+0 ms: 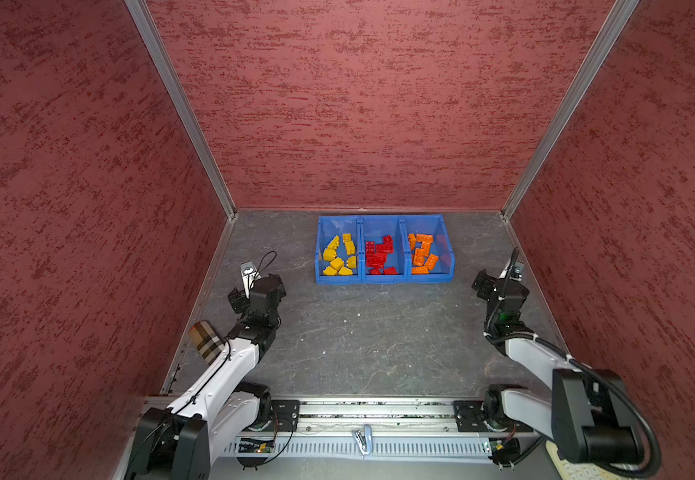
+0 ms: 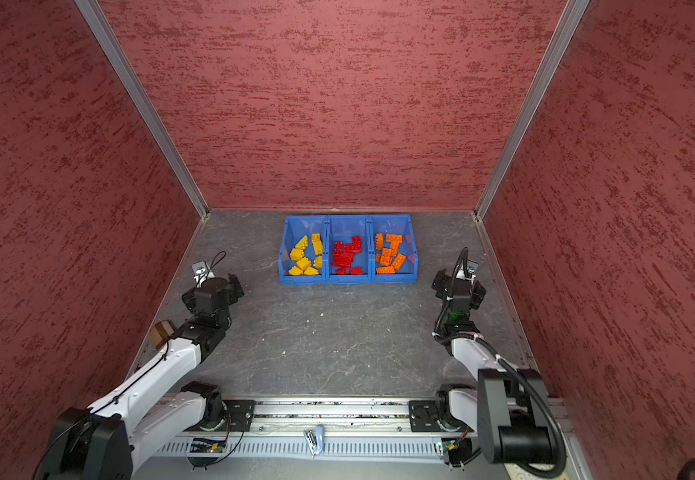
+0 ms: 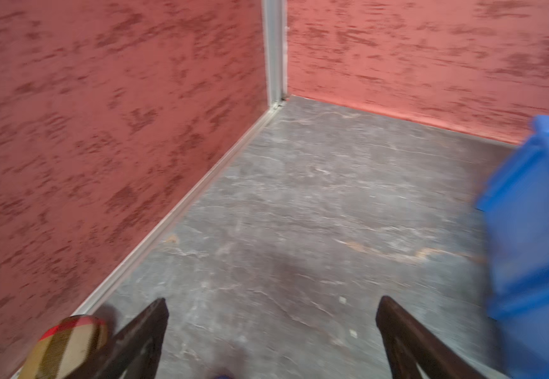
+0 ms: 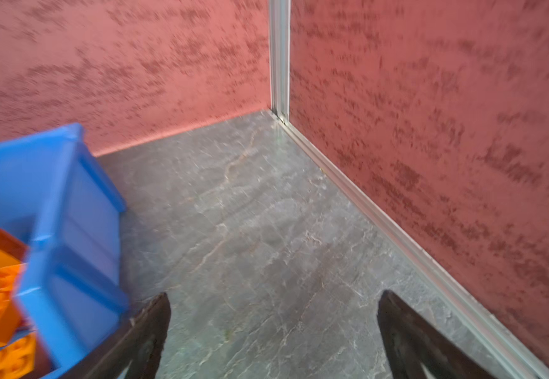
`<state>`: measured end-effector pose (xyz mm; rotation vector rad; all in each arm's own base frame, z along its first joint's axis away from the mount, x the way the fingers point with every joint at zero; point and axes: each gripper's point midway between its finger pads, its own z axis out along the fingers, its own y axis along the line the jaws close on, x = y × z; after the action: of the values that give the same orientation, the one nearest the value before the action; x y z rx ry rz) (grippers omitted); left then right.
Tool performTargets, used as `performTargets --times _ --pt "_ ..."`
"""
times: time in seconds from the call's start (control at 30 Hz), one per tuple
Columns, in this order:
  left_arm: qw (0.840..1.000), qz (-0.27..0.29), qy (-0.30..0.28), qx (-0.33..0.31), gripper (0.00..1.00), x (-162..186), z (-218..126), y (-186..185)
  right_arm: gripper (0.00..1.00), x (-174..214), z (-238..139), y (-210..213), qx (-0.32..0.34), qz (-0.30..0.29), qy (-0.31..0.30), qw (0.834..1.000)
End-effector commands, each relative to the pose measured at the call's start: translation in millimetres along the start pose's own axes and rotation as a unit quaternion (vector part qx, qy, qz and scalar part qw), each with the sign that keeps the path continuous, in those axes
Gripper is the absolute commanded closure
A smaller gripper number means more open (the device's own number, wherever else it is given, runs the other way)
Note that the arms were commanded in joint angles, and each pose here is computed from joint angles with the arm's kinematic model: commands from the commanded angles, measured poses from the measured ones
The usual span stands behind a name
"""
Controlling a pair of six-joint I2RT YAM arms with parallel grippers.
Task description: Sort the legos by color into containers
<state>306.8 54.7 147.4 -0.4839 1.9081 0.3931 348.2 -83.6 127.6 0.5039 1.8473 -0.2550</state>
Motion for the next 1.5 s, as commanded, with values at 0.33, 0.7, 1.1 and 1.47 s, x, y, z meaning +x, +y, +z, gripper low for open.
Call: performTargets --times 0.33,0.7,1.1,1.47 --pt "0.987 -0.003 -0.054 0.155 0.00 -10.3 41.8 -58.0 0.01 -16.4 20.7 65.9 -0.196 -0.022 -0.061 0.978" --pt "0.975 0.008 -0.062 0.213 0.01 6.9 67.2 -78.1 0.01 -5.2 6.2 67.9 -0.224 -0.029 -0.093 0.970" --pt "0.979 0.002 -0.062 0.195 0.01 3.5 69.4 -74.8 0.01 0.0 -8.3 90.2 -0.292 -0.066 -0.096 0.949" --pt "0.979 0.000 -0.061 0.196 0.01 3.6 69.9 -74.8 0.01 -0.8 -3.3 84.6 -0.272 -0.056 -0.093 0.956"
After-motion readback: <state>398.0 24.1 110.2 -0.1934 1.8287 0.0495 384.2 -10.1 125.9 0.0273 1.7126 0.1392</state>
